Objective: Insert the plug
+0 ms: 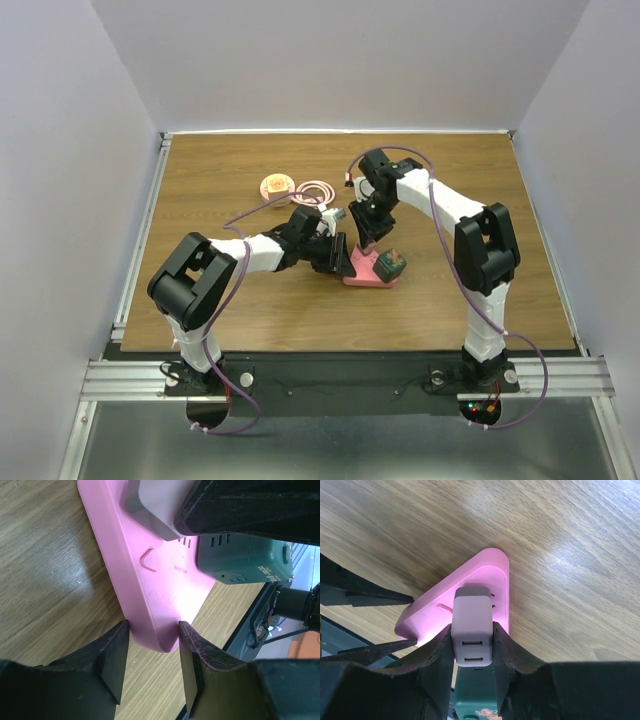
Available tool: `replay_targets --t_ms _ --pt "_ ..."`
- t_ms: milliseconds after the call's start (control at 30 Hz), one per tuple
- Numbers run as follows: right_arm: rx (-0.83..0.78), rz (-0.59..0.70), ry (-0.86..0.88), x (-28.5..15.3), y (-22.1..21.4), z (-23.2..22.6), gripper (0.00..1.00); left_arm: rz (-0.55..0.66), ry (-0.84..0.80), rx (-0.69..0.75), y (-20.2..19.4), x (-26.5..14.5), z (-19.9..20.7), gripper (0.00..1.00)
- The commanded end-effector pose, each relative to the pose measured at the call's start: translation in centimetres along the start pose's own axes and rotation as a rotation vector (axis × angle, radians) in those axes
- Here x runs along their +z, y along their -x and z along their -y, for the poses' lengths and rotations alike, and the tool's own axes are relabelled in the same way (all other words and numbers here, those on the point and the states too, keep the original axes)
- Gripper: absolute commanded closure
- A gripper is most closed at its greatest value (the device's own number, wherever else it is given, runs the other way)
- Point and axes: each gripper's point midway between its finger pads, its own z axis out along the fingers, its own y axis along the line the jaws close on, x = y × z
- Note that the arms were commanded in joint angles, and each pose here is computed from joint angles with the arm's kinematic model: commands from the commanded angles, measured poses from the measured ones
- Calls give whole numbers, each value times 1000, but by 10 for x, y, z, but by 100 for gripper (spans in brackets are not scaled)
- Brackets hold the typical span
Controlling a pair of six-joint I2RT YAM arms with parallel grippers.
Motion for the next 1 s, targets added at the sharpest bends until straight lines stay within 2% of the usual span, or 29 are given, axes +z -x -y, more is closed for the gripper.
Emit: replay_targets --t_ms 0,333,500,700,833,900,967 --pt "29 -150 -29 50 -38 3 99 -14 63 31 -5 9 -15 85" --pt "26 -140 -11 59 -27 2 100 -18 71 27 -6 8 -16 87" --pt "34 -172 -5 71 -36 4 100 -14 72 27 -5 8 -15 87" --pt "50 -162 -14 65 -49 2 99 -12 75 27 -4 8 -15 87" --pt "66 -128 -23 56 -41 -1 99 -14 81 30 -3 9 -17 88" --pt "72 -99 -29 51 -32 -2 96 -12 84 34 -3 9 -17 88" --pt "73 -38 -24 39 -12 -7 85 -5 94 35 0 9 -17 88"
